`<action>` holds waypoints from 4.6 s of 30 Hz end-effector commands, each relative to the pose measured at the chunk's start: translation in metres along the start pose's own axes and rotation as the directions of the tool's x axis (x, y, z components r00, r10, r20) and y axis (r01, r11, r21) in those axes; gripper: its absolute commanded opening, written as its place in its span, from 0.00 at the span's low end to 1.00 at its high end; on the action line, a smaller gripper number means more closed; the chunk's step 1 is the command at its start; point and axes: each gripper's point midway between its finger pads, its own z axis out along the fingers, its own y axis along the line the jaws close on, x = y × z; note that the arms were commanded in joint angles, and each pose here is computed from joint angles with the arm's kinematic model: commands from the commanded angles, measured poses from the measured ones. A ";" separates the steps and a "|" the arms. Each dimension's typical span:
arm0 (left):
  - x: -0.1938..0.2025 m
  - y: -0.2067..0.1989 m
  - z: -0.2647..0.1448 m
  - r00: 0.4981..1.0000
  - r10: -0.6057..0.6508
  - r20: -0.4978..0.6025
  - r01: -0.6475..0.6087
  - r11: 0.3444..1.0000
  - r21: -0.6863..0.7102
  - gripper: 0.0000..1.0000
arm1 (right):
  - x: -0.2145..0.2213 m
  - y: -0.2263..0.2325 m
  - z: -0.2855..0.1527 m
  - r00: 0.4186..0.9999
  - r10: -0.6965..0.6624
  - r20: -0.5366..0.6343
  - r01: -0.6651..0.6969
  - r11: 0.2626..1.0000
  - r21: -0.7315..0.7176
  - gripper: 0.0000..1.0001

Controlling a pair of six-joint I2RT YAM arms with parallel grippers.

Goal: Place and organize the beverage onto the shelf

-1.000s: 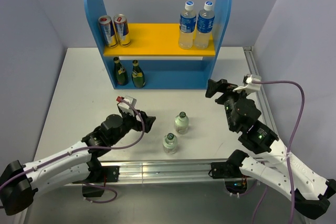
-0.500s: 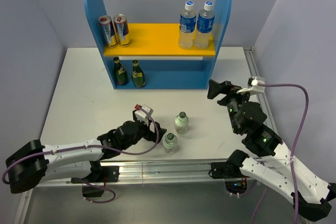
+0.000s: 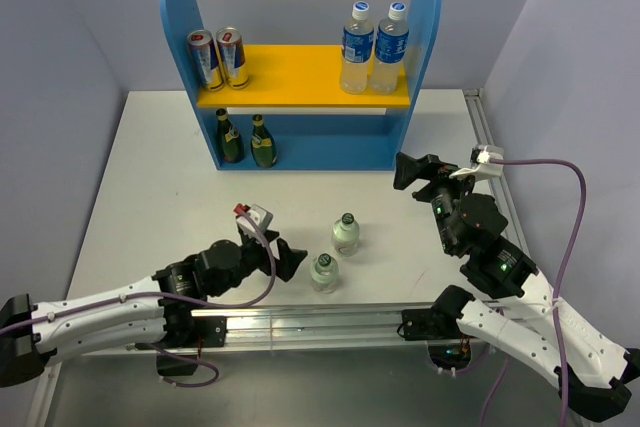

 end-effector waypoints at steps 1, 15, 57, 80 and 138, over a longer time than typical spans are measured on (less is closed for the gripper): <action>0.007 -0.020 0.001 0.998 -0.003 -0.067 0.008 0.997 0.074 0.99 | -0.006 0.002 -0.001 1.000 0.020 0.017 -0.020 1.000 -0.005 0.99; 0.042 -0.081 0.004 0.993 0.059 -0.099 -0.028 0.957 0.287 0.99 | -0.003 0.001 0.000 1.000 0.017 0.009 -0.017 1.000 0.004 0.99; 0.012 0.041 0.086 0.983 0.067 0.173 -0.005 0.942 -0.337 0.00 | 0.005 0.004 -0.002 0.999 0.040 -0.002 -0.040 0.999 -0.028 0.99; -0.142 0.095 0.289 0.934 0.195 0.301 -0.089 0.939 -0.333 0.00 | 0.011 0.011 -0.004 0.998 0.050 -0.031 -0.052 0.996 -0.074 0.99; -0.013 0.090 0.139 0.996 0.089 -0.007 -0.084 0.908 -0.410 0.99 | 0.016 0.013 0.000 0.998 0.043 -0.049 -0.046 0.997 -0.063 0.99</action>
